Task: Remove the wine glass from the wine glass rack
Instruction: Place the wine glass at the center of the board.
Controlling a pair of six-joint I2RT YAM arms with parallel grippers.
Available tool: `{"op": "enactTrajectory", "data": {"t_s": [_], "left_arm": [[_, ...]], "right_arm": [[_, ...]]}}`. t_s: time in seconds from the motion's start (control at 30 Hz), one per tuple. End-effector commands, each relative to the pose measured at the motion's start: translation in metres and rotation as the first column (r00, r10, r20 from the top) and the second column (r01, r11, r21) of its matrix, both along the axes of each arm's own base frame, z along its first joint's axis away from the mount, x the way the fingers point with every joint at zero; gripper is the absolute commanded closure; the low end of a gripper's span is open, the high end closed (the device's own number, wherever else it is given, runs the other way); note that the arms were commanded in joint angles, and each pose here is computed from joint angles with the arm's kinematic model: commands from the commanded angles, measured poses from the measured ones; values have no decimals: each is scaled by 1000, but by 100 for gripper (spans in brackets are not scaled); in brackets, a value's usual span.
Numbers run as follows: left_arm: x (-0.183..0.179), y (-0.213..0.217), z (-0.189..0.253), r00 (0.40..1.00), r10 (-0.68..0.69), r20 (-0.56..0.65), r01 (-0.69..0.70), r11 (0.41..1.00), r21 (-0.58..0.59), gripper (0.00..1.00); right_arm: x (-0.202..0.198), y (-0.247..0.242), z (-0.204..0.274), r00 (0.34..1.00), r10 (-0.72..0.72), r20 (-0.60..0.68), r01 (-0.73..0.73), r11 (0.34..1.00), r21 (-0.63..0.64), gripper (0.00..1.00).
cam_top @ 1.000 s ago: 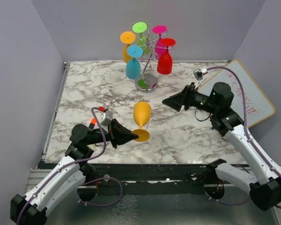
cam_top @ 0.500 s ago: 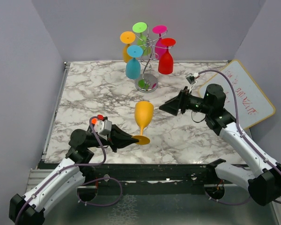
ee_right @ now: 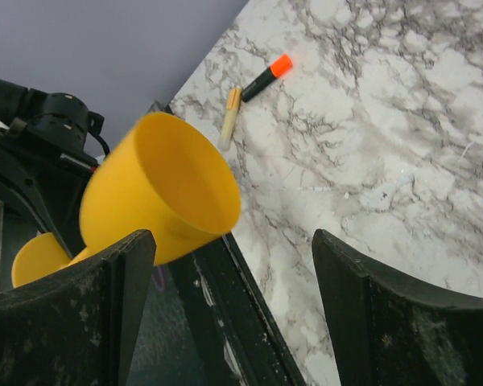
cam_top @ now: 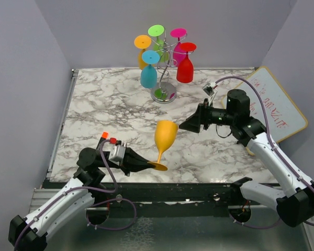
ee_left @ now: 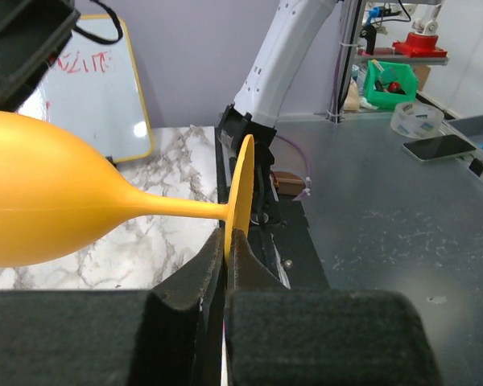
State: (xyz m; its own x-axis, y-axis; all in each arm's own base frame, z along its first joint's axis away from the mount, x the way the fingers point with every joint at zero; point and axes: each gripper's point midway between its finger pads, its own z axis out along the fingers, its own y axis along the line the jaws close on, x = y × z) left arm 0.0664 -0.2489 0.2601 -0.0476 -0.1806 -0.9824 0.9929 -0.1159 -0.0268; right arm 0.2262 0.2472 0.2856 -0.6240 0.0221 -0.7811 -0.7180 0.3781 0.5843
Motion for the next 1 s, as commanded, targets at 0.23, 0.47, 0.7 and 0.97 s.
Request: {"op": "enactTrajectory", "data": {"t_s": [0.23,0.47,0.7,0.97], "left_arm": [[-10,5,1,992,-21,126,26,999,-35,100],[-9,3,0,988,-40,148,43,999,-20,100],[-15,3,7,981,-80,179,84,996,-15,100],[-11,-4,15,970,-119,210,120,993,8,100]], "right_arm": [[-36,7,25,984,156,-82,-149,985,88,14],[-14,11,31,984,120,-133,-117,993,35,12],[-22,23,51,945,315,-85,-305,946,110,14],[-52,21,68,863,492,-111,-455,854,252,22]]}}
